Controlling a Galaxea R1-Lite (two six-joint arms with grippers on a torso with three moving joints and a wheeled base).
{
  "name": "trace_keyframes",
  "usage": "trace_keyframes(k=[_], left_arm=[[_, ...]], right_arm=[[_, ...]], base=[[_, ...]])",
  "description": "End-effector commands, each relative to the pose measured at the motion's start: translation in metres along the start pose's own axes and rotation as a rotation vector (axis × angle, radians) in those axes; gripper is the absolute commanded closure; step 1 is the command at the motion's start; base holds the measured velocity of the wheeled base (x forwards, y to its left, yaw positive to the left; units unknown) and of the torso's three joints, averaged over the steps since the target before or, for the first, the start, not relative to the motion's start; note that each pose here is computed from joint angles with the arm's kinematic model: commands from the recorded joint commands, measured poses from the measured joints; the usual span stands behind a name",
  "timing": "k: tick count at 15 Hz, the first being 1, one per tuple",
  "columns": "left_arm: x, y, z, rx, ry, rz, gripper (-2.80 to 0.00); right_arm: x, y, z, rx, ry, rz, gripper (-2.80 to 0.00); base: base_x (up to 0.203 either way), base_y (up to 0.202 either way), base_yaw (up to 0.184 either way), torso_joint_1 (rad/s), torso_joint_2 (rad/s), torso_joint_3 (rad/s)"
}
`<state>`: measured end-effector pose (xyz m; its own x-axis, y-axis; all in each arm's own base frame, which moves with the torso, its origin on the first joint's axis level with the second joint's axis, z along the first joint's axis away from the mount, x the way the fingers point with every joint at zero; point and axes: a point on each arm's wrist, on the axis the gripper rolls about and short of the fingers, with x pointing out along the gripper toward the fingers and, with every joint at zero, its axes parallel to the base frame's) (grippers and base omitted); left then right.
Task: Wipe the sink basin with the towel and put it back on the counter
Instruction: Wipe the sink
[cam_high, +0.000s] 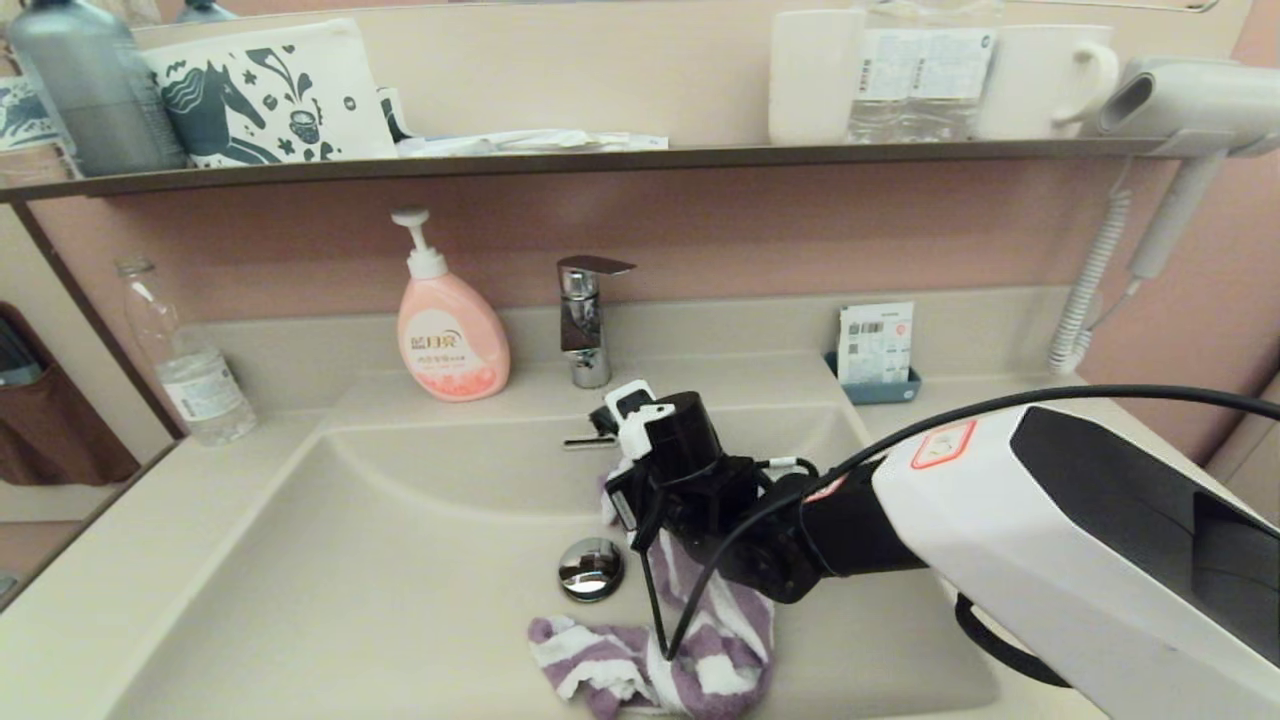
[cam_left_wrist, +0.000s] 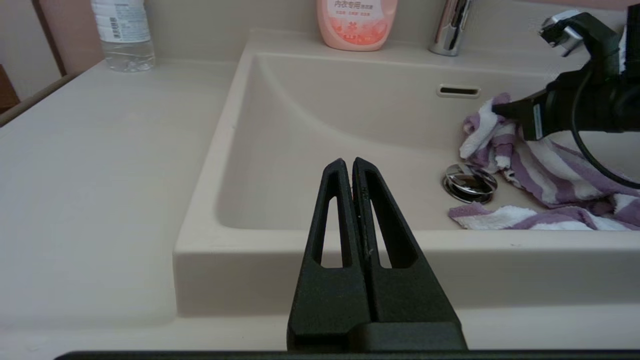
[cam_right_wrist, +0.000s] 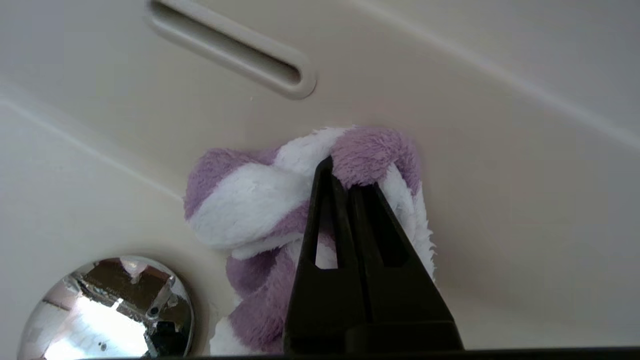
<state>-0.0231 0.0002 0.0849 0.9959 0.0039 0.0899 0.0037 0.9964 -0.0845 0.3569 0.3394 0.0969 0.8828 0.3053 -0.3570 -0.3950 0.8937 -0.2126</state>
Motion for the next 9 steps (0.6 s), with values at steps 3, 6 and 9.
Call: trace_keyframes(k=[3,6,9], left_arm=[[0.000,0.000,0.000,-0.001,-0.001,0.001,0.00],[0.000,0.000,0.000,-0.001,-0.001,0.001,0.00],[0.000,0.000,0.000,-0.001,-0.001,0.001,0.00]], right_arm=[[0.003,-0.026,0.009,0.037,-0.018,-0.077,0.00],[-0.012,-0.045,0.011,0.044,0.003,-0.105,0.00],[-0.030,-0.053,-0.002,0.022,0.063,-0.107,0.00]], base=[[0.000,0.000,0.000,0.000,0.00,0.000],[0.000,0.000,0.000,0.000,0.00,0.000],[0.000,0.000,0.000,0.000,0.00,0.000]])
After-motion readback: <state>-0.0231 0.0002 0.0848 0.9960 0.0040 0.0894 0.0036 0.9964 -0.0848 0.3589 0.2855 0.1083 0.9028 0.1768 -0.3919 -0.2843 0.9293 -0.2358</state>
